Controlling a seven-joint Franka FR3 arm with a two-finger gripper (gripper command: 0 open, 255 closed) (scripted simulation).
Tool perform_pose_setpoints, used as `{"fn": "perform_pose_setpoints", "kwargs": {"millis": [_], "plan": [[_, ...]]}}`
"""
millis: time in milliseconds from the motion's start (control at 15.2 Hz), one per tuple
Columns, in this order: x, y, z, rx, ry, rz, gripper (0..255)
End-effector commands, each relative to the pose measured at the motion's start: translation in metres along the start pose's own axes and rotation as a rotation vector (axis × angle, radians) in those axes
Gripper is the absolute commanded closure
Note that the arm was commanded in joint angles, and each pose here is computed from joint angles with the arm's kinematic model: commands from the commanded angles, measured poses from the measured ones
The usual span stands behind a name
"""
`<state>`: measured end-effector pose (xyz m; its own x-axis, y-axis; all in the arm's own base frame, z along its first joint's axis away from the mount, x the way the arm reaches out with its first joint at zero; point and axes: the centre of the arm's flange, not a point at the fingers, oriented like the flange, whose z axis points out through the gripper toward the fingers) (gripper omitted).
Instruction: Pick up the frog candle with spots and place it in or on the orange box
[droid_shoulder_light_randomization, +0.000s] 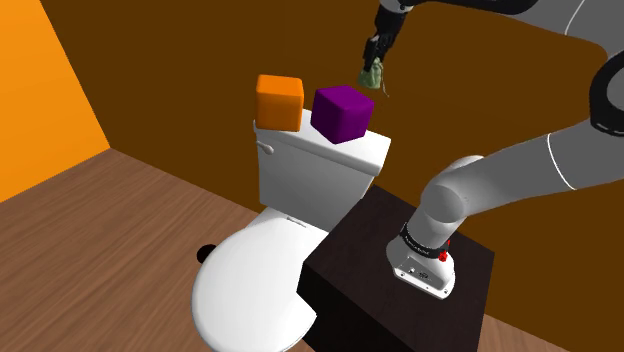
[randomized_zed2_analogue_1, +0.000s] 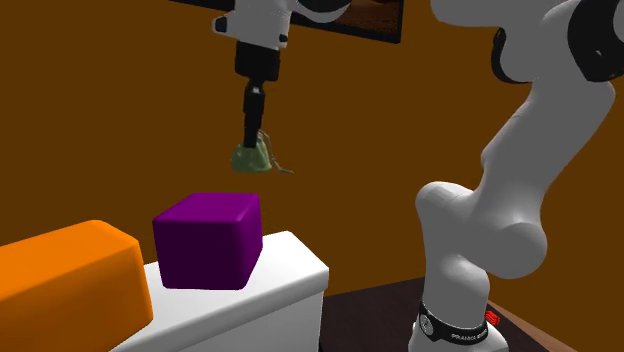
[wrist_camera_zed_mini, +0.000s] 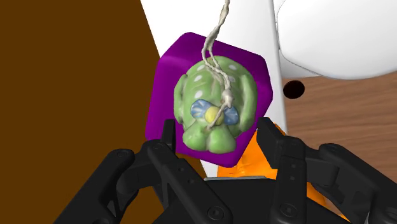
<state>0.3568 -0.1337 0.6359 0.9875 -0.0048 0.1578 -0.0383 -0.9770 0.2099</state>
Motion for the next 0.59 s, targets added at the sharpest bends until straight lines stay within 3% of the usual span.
{"fn": "perform_pose_setpoints", "kwargs": {"millis": [0, 528], "plan": [[0.024, -0.01, 0.0, 0.0, 0.0, 0.0, 255], [0.125, -0.042, 0.0, 0.0, 0.0, 0.0, 255]]}}
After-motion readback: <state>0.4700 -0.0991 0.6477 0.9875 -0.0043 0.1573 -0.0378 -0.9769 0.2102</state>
